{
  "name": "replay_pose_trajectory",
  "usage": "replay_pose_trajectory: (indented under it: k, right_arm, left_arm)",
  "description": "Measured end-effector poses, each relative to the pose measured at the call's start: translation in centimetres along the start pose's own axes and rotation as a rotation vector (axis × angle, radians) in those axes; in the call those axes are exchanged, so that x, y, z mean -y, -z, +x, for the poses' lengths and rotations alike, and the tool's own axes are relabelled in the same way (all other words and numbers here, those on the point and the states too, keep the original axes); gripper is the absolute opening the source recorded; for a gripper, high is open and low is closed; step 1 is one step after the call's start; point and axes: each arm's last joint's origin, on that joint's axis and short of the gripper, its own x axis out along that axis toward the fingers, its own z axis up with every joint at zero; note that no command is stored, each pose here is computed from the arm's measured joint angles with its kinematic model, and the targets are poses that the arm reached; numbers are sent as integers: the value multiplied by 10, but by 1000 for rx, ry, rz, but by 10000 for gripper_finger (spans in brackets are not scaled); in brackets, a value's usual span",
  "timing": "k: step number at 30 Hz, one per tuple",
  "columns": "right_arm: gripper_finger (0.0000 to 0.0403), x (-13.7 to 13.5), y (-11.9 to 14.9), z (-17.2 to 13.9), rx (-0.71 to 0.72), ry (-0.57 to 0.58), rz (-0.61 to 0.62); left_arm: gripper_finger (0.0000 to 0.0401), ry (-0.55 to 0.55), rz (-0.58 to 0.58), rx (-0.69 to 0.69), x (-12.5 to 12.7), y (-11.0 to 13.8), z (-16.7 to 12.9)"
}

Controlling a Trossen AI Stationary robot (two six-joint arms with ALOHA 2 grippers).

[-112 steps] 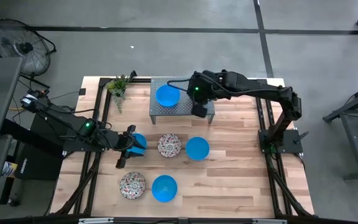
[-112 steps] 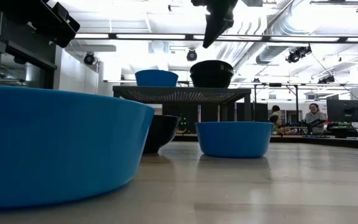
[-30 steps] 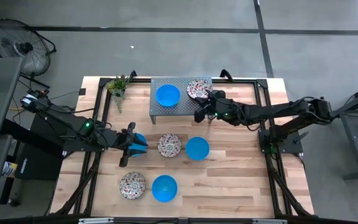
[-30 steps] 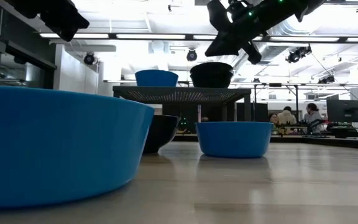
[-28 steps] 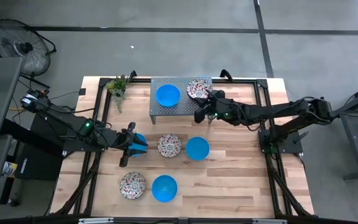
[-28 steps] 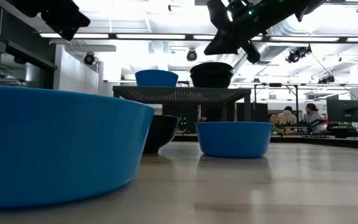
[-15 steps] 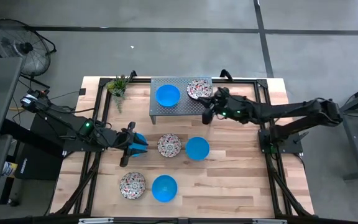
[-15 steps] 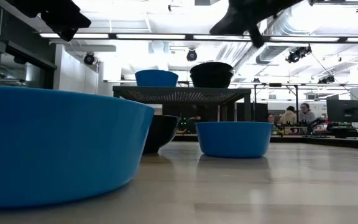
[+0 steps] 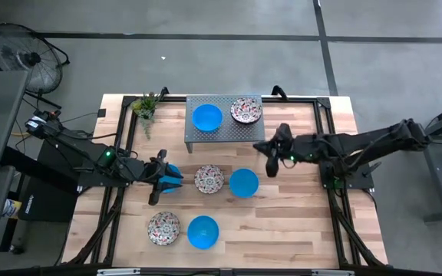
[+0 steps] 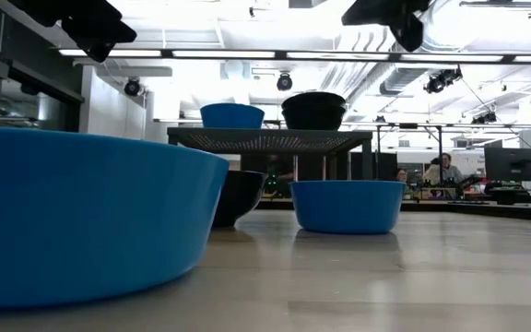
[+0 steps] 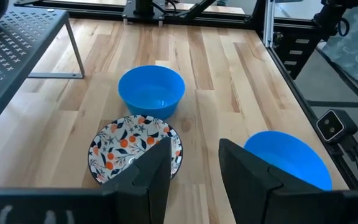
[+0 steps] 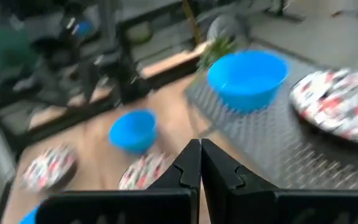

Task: Pick & Place Mini bowls
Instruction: Stack the blue bowl on top of the other blue bowl on the shelf

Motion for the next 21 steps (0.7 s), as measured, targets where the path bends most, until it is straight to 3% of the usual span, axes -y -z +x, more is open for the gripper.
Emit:
replay_pose_trajectory:
  k: [11,17,21]
  right_arm:
    - [0,-19,37,-10,-321,-145,-104]
    - [1,-27,59,7,-511,-258,-146]
    - [1,-31,74,21,-582,-269,-181]
  left_arm:
    - [133,-2,0,1,0,0,0]
    - [133,-2,7,-1,0,0,0]
    - [133,-2,8,-1,0,0,0]
